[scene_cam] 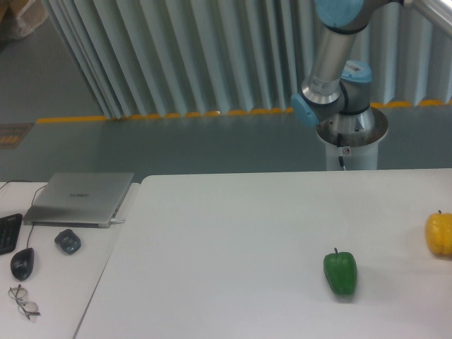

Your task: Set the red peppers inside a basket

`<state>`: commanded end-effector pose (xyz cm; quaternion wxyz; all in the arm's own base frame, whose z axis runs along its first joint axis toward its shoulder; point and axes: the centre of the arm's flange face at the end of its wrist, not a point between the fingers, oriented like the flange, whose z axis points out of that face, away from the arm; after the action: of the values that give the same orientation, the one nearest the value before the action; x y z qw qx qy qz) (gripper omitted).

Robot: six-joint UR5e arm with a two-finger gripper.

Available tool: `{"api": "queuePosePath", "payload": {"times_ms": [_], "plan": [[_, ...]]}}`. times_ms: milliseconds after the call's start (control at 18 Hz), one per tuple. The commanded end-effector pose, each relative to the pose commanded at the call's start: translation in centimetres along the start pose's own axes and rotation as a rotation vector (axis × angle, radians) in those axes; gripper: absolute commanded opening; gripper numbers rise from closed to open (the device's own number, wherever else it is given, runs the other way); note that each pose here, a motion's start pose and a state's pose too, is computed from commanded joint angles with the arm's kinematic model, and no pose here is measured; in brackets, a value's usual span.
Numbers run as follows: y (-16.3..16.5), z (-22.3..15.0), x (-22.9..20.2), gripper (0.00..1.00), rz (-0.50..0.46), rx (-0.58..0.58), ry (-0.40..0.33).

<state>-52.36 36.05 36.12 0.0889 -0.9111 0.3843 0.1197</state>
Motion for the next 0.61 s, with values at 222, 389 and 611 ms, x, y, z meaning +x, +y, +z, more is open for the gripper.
{"api": "queuePosePath", "payload": {"times_ms": [222,389,611], "plan": [[-3.6,-1.5,1.4,1.00,0.028,0.008,0.036],[-5.2,-2.5,2.3,1.00,0.071,-0.058,0.133],[-7.9,-2.7,2.7,1.00,0.126,-0.100,0.206]]}}
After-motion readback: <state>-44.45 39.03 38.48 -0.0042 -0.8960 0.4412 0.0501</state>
